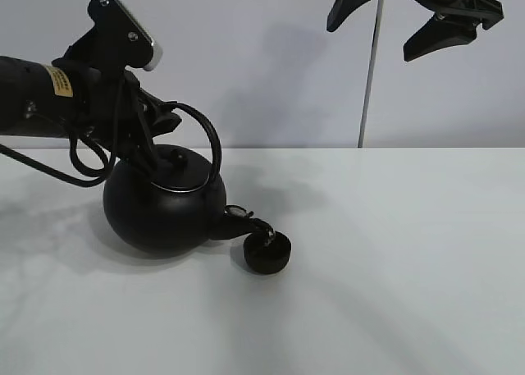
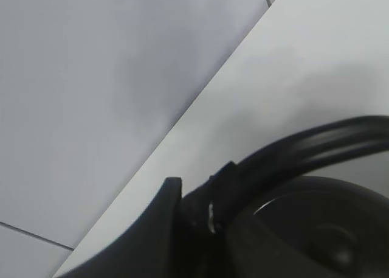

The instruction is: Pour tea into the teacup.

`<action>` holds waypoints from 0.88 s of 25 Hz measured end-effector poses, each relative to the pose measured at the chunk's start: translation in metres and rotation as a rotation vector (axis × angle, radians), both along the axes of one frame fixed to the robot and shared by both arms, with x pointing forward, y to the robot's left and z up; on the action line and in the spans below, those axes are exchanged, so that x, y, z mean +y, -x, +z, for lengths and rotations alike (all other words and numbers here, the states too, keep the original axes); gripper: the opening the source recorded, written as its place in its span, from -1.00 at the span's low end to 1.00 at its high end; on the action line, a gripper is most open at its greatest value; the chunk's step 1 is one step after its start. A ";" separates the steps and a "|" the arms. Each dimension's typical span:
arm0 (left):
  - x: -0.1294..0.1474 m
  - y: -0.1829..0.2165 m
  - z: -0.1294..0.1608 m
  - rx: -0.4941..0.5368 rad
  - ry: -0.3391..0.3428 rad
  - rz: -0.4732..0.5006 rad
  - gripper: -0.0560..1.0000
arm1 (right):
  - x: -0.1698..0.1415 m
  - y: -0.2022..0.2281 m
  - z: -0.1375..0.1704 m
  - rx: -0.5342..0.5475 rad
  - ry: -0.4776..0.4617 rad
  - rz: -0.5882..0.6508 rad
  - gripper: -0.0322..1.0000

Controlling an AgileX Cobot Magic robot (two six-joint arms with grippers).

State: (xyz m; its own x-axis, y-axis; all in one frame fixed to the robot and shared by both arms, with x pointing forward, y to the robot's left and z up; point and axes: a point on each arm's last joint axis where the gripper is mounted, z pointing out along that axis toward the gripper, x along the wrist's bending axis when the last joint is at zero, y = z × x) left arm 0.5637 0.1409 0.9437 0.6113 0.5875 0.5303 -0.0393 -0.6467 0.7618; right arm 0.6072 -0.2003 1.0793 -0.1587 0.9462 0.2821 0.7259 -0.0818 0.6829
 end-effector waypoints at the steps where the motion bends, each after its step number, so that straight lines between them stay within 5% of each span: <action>1: 0.000 0.000 0.000 0.001 -0.001 0.000 -0.70 | 0.000 0.000 0.000 0.000 0.000 0.000 0.37; 17: 0.000 0.000 0.000 -0.001 -0.004 -0.002 -0.70 | 0.000 0.000 0.000 0.000 0.000 0.000 0.37; 22: 0.000 0.000 0.000 0.033 0.053 0.036 -0.70 | 0.000 0.000 0.000 0.000 0.000 0.000 0.37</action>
